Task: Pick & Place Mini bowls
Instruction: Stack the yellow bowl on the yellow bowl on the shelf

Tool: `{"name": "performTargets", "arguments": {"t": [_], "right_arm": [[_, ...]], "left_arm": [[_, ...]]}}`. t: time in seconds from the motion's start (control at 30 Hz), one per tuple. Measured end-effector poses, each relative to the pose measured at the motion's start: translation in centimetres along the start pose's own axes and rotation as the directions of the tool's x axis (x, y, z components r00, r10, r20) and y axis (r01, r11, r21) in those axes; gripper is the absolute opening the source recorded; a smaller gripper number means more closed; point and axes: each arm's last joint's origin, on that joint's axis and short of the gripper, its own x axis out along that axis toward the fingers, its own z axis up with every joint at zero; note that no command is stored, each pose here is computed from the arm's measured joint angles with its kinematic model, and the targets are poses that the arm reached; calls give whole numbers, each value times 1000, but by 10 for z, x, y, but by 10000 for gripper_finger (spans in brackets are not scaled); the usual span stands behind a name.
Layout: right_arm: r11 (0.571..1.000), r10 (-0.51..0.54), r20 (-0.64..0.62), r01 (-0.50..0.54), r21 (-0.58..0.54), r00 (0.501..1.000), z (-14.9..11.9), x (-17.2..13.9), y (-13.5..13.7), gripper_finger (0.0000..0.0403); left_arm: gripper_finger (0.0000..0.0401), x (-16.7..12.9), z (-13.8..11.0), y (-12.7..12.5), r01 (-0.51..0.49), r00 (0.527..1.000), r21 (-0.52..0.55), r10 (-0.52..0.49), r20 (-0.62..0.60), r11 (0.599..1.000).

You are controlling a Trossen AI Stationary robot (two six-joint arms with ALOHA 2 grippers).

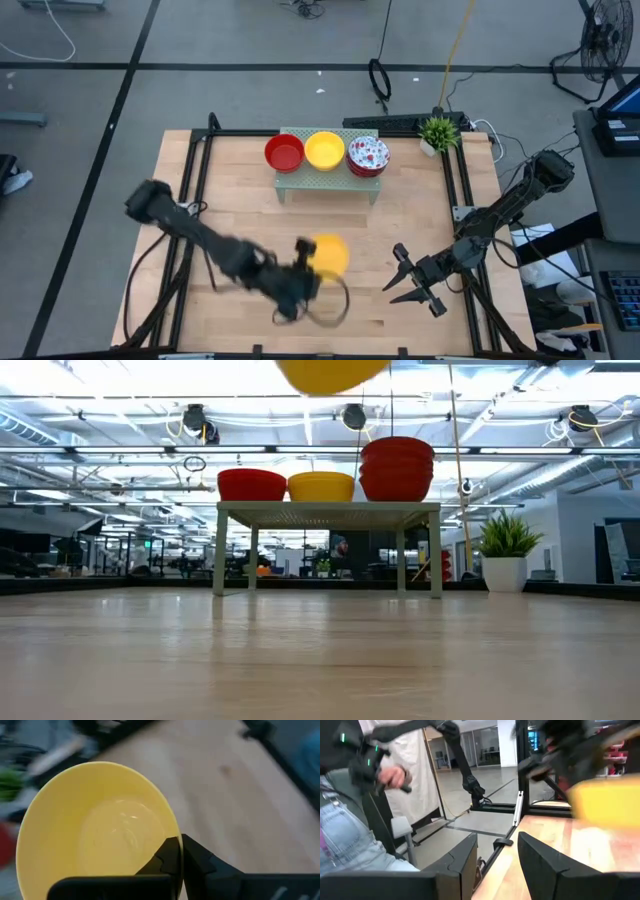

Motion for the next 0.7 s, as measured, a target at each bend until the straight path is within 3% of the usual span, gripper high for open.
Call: {"name": "performTargets", "arguments": {"t": [0.2,0.43,0.7], "right_arm": [[998,-1,-6,1,-69,1000,-1,0,0,132],[995,-4,-6,3,-95,1000,-1,0,0,132],[996,-5,-13,4,-94,1000,-1,0,-1,132]], "left_arm": [[5,-31,-2,81,-151,987,-53,153,48,987],[5,-15,-30,171,-251,968,-99,249,-33,963],[5,-8,-68,235,-327,942,-214,302,-144,920]]}}
